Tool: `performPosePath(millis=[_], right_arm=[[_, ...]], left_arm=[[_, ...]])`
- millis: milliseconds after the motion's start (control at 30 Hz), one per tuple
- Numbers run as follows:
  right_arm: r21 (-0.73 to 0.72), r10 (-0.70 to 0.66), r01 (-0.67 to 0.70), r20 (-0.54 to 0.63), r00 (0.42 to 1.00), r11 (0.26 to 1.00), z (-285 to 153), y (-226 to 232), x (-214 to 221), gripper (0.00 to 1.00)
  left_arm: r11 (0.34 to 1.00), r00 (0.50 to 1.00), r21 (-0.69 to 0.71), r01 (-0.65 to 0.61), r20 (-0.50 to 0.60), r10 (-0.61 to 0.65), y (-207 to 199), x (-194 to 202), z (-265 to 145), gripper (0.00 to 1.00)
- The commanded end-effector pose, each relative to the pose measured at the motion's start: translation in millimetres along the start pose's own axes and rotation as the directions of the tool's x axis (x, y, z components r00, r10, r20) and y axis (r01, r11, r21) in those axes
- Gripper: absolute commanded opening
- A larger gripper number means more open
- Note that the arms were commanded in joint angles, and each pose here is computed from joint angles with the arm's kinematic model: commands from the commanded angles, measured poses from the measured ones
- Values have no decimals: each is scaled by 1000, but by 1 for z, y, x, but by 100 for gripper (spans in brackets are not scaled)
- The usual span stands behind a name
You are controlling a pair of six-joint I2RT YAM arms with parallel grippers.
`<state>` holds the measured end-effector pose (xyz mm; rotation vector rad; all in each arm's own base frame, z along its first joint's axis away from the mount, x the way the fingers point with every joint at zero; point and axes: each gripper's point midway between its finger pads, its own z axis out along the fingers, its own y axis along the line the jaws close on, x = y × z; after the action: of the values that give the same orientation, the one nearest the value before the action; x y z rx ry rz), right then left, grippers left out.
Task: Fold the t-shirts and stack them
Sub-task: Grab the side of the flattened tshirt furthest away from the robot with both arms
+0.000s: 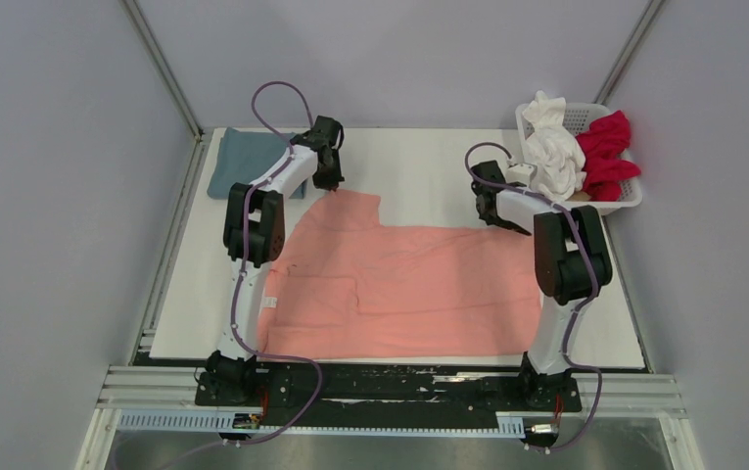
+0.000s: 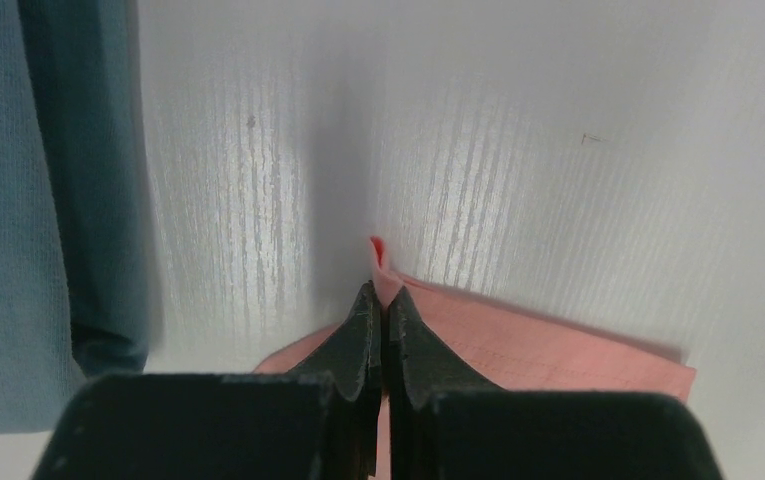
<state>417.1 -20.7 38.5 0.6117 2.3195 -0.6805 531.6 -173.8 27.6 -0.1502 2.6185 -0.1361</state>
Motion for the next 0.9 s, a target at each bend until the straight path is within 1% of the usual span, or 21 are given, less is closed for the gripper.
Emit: performPosePath(millis=[0, 233, 267, 300, 333, 600, 667, 733, 867], right_arm=[[81, 7, -6, -18, 1000, 997, -2, -37, 5, 90], [84, 43, -40, -32, 999, 996, 5, -42, 2, 69], [85, 45, -42, -33, 998, 996, 6, -42, 1, 64], [84, 53, -50, -32, 998, 995, 7, -42, -1, 57], [82, 58, -55, -32, 998, 995, 7, -41, -1, 54], [45, 95, -93, -56, 994, 995, 13, -26, -4, 35], [47, 103, -100, -66, 992, 994, 16, -27, -1, 29], [48, 103, -100, -73, 992, 994, 17, -29, 2, 27], [57, 108, -103, -89, 990, 993, 20, -37, 7, 18]], left_arm=[[1000, 999, 2, -26, -39, 26, -4, 14, -9, 0], [1000, 999, -5, -25, -25, 24, -3, 10, -15, 0], [1000, 999, -11, -25, -25, 24, -2, 10, -16, 0], [1000, 999, -14, -24, -25, 24, -1, 10, -16, 0], [1000, 999, -17, -25, -22, 25, 0, 9, -18, 0], [1000, 1000, -17, -20, -13, 20, 0, 7, -24, 0], [999, 1000, -22, -24, -11, 24, 1, 7, -25, 0], [999, 1000, -28, -26, -10, 26, 2, 7, -27, 0], [999, 1000, -30, -30, -3, 30, 4, 5, -30, 0]])
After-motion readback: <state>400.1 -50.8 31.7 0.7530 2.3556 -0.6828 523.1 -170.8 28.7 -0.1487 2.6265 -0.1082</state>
